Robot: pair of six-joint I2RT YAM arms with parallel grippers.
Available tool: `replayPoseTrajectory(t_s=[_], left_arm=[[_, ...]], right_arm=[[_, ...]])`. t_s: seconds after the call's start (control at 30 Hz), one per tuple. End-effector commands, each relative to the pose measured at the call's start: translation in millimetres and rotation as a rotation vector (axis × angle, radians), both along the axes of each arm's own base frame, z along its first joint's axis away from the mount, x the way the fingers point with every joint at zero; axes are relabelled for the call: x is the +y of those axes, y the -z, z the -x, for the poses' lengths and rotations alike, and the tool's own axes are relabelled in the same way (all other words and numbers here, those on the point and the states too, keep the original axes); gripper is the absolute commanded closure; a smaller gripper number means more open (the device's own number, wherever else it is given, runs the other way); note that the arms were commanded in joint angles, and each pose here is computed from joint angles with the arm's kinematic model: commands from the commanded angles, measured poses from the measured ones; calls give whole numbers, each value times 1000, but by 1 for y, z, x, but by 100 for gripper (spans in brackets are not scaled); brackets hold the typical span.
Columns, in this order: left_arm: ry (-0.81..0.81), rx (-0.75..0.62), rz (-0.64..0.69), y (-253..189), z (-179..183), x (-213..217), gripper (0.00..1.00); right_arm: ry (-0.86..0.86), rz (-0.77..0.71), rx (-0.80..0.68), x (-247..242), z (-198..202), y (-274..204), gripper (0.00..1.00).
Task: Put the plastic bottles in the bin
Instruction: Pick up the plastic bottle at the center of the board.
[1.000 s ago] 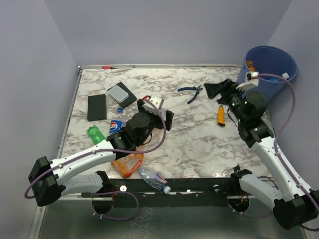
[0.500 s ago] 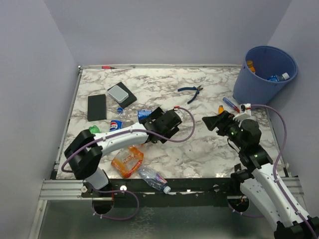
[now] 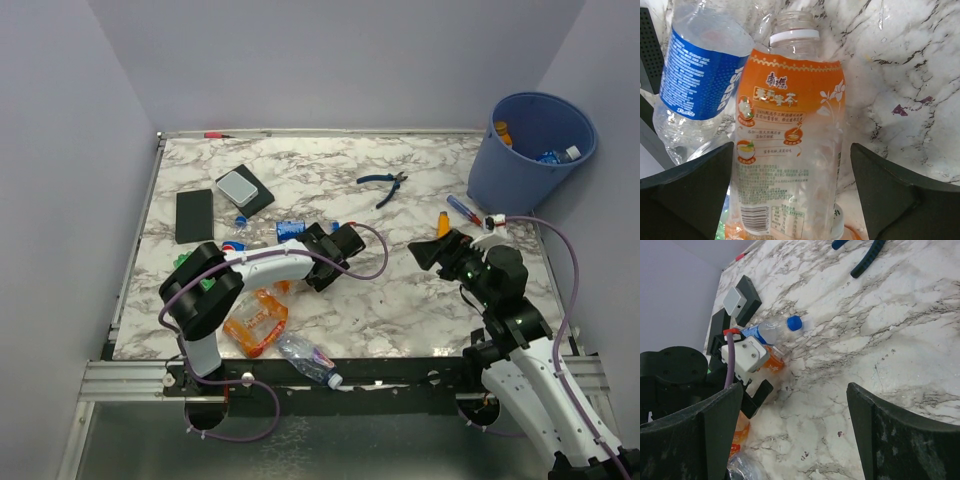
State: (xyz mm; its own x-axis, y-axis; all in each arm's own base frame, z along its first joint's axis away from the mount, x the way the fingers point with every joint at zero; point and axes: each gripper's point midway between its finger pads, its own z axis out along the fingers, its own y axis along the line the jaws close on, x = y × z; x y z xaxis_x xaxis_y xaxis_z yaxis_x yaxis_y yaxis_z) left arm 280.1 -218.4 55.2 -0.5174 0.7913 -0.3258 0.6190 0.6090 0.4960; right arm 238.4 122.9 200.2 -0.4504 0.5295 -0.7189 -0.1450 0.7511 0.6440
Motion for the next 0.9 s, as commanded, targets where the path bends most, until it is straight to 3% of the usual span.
replayPoseTrajectory(t_s=[0.0, 0.1, 0.3, 0.47, 0.63, 0.77, 0.87], left_arm=[[-10, -7, -32, 0, -7, 1, 7], [-13, -4, -34, 2, -8, 0, 14], [-32, -39, 9, -12, -12, -5, 43], [-47, -106, 118, -50, -17, -15, 53], [21, -176, 460, -123, -15, -52, 58], [246, -206, 849, -183, 11, -91, 60], [437, -196, 1079, -210, 41, -110, 60]], right_arm=[[8, 22, 3, -3, 2, -1, 12], [7, 25, 0, -3, 2, -3, 11], [9, 26, -16, -5, 3, -14, 12], [9, 29, -50, -6, 5, -34, 11], [-21, 71, -116, -6, 7, -61, 11], [-138, 88, -203, 9, 14, -87, 11], [-261, 14, -298, 30, 24, -112, 11]])
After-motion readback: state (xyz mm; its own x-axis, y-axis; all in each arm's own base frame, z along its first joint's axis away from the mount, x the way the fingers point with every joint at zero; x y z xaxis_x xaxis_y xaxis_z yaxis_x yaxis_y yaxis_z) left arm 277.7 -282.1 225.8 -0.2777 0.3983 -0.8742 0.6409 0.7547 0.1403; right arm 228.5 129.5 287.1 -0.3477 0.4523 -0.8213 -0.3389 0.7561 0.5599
